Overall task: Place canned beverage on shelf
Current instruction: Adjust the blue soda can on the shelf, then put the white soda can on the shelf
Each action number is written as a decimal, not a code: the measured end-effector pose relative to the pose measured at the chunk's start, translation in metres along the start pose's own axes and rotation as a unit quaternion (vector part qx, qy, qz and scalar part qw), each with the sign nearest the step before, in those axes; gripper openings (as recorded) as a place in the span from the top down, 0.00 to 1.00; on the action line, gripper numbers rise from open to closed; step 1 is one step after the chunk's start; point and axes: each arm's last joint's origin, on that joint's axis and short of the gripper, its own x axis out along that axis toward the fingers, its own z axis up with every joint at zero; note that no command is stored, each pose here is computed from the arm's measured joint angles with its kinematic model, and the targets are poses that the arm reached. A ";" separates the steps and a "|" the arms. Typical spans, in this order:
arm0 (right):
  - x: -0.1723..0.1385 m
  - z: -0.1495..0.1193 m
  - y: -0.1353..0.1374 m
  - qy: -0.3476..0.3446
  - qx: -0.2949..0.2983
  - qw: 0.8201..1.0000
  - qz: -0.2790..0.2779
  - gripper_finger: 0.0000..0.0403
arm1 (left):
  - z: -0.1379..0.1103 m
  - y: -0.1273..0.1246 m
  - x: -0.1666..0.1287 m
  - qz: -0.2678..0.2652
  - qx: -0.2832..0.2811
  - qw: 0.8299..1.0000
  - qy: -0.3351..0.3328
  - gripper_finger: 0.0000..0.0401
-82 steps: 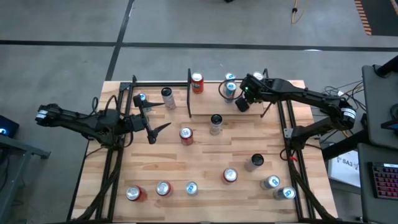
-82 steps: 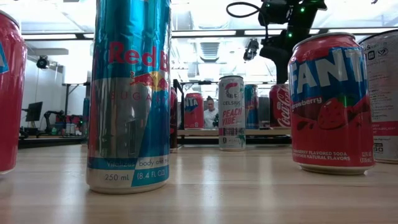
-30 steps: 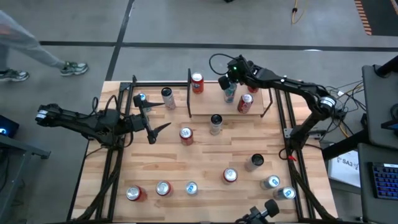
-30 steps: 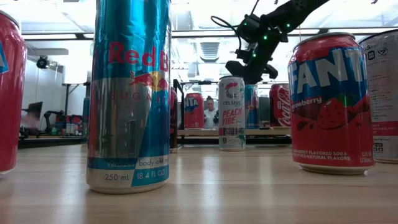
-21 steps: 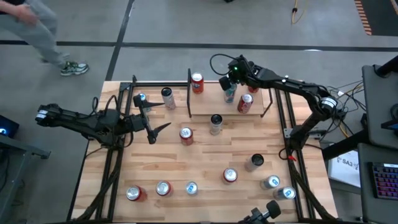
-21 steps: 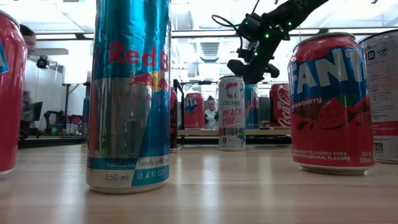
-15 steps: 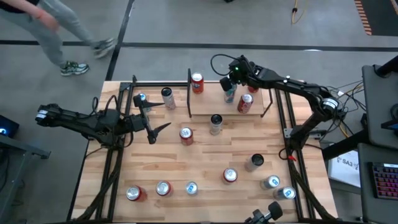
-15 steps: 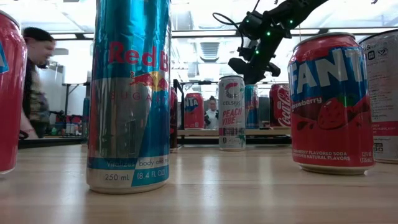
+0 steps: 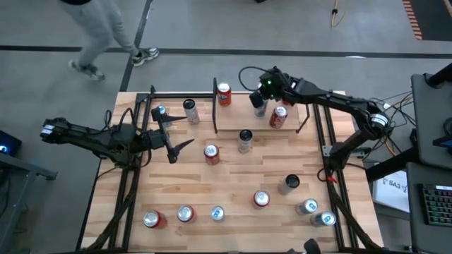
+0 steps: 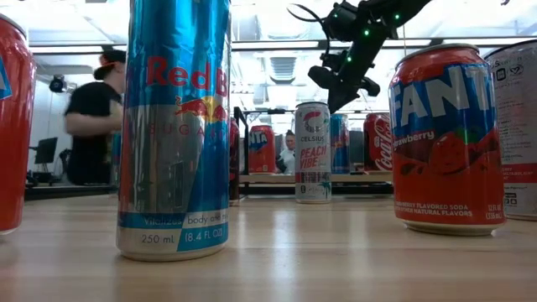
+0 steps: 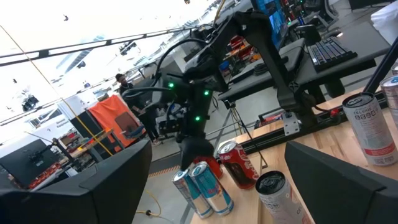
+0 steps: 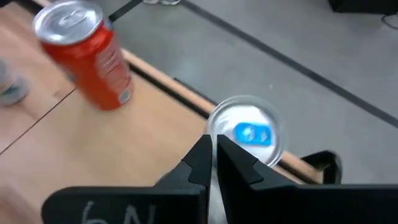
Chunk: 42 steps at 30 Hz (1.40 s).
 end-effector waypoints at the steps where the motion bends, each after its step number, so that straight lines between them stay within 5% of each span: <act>1: -0.002 -0.002 0.003 0.004 -0.001 1.000 0.003 0.97 | 0.000 0.000 0.000 0.000 0.000 1.000 0.000 0.12; 29: 0.001 -0.014 0.014 0.012 -0.009 1.000 -0.024 0.97 | 0.000 0.000 0.000 0.000 0.000 1.000 0.000 0.12; 42: -0.045 -0.007 0.050 -0.049 -0.033 0.997 0.045 0.97 | 0.000 0.000 0.000 0.000 -0.001 1.000 0.000 0.12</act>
